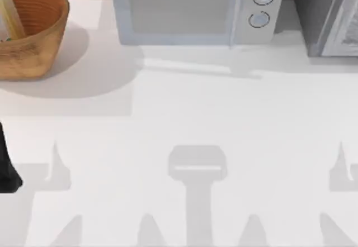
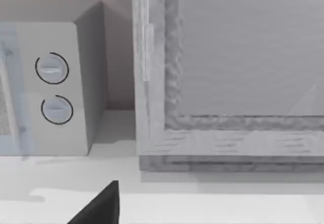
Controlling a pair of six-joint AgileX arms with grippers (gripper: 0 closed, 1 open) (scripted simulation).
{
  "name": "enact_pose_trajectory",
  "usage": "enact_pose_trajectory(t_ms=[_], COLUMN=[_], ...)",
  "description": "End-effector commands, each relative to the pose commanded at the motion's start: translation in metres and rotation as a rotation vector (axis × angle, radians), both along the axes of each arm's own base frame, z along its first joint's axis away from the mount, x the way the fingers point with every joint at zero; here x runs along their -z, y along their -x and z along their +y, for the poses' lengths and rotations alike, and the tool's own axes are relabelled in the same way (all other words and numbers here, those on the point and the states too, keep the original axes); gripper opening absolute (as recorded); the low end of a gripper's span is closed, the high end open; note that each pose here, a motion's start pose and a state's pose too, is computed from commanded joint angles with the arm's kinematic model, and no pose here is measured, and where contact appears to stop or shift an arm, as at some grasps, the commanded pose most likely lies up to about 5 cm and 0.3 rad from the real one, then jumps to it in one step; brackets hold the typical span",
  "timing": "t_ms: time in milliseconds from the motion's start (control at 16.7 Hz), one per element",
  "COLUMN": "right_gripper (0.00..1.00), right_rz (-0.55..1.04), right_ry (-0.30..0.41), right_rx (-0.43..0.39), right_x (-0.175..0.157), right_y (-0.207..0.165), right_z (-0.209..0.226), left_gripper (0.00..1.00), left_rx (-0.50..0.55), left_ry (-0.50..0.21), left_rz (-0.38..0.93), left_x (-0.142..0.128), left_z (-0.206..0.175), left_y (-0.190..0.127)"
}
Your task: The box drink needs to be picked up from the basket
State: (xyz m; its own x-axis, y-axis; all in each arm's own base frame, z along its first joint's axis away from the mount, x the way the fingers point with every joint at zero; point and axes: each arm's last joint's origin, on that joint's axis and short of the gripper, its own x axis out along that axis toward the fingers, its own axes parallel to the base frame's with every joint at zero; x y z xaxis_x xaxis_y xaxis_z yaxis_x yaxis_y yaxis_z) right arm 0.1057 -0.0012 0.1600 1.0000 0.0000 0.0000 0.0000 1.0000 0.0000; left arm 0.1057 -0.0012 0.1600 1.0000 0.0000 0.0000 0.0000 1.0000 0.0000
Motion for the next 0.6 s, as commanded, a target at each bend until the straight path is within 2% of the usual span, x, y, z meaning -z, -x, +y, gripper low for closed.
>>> enact_pose_trajectory(t_ms=[300,600], right_gripper=[1.00,1.00], right_rz=[0.000,0.000], right_ry=[0.000,0.000], right_rx=[0.000,0.000], right_x=[0.000,0.000], right_y=[0.000,0.000], right_z=[0.000,0.000], left_gripper=[1.00,1.00], left_rx=[0.003,0.014], left_ry=[0.001,0.003], left_rz=[-0.006,-0.032], left_x=[-0.008,-0.041], left_z=[0.000,0.002], left_y=[-0.002,-0.021])
